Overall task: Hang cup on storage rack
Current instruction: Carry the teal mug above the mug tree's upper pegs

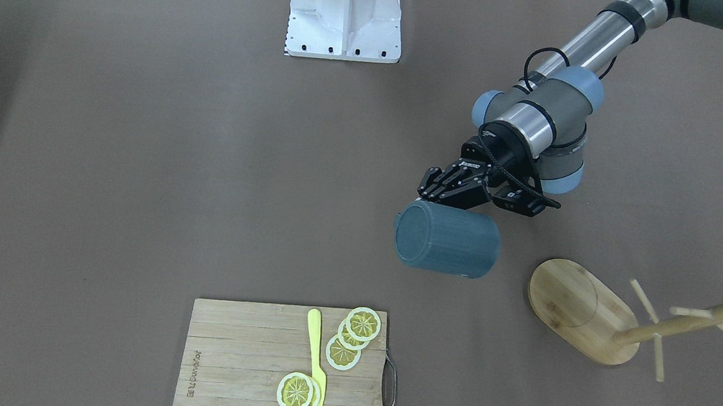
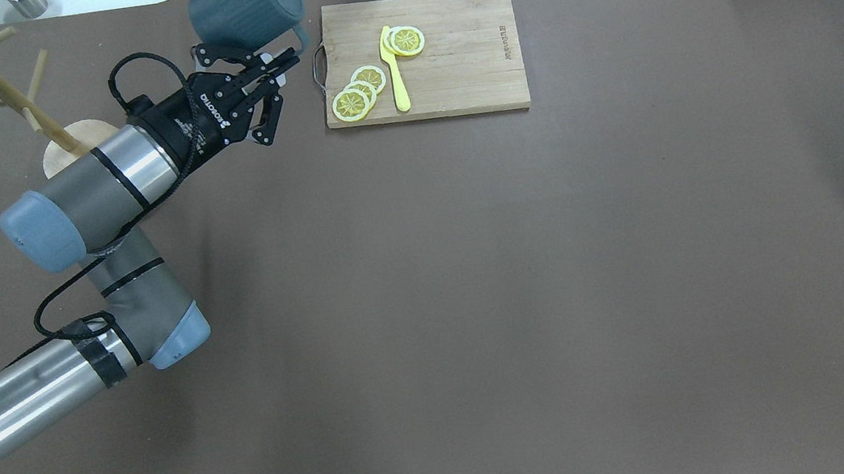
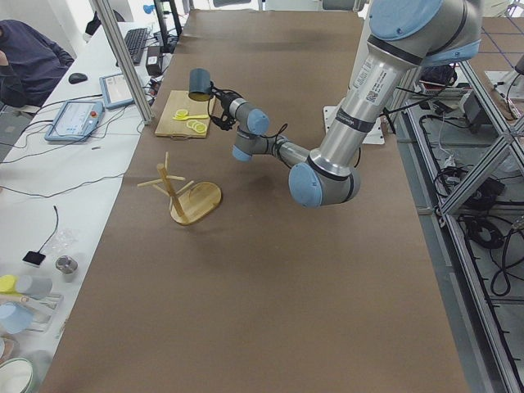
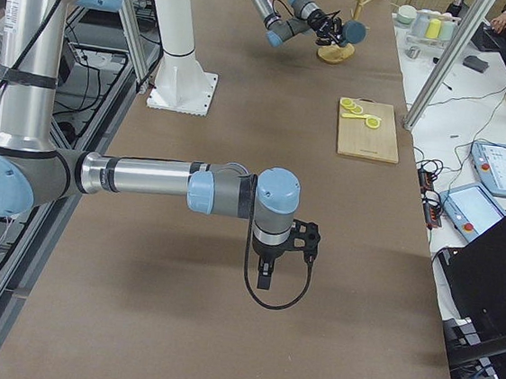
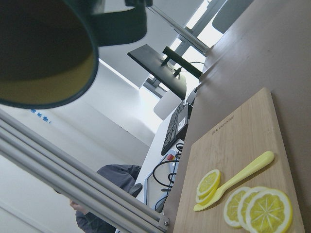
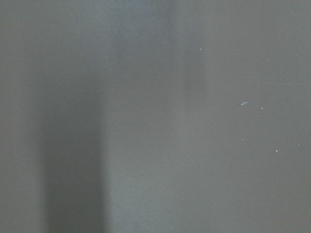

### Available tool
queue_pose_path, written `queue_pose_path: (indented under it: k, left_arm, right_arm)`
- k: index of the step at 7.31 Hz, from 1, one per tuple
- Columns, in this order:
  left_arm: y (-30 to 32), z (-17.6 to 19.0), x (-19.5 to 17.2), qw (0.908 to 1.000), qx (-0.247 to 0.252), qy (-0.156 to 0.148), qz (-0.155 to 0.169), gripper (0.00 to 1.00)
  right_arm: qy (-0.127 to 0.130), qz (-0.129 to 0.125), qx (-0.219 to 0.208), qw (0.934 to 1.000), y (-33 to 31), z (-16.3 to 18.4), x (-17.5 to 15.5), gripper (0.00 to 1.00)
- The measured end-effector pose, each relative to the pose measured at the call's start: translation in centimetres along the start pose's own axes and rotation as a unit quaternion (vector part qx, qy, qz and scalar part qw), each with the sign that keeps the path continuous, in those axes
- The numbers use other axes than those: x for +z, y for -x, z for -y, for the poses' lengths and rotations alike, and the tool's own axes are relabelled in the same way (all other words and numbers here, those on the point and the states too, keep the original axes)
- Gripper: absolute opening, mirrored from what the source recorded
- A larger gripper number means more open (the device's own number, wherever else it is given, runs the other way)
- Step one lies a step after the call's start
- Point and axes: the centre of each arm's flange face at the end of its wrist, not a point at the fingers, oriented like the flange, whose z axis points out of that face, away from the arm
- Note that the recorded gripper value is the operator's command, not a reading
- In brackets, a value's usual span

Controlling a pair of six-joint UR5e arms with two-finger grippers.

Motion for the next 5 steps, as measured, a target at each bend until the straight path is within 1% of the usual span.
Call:
queue_pose_path:
  k: [2, 5]
  left_arm:
    - [-2.9, 3.4, -1.7, 0.9989, -0.025, -0.032, -0.024, 0.0]
    - [-4.8, 6.9, -4.5, 0.9966, -0.04, -0.062, -0.036, 0.0]
  right_arm:
    - [-0.001, 0.0, -0.001, 1.0, 0.1, 0.1, -0.1, 1.0]
    - [-0.002, 0.0, -0.001, 1.0, 0.1, 0.1, -0.1, 1.0]
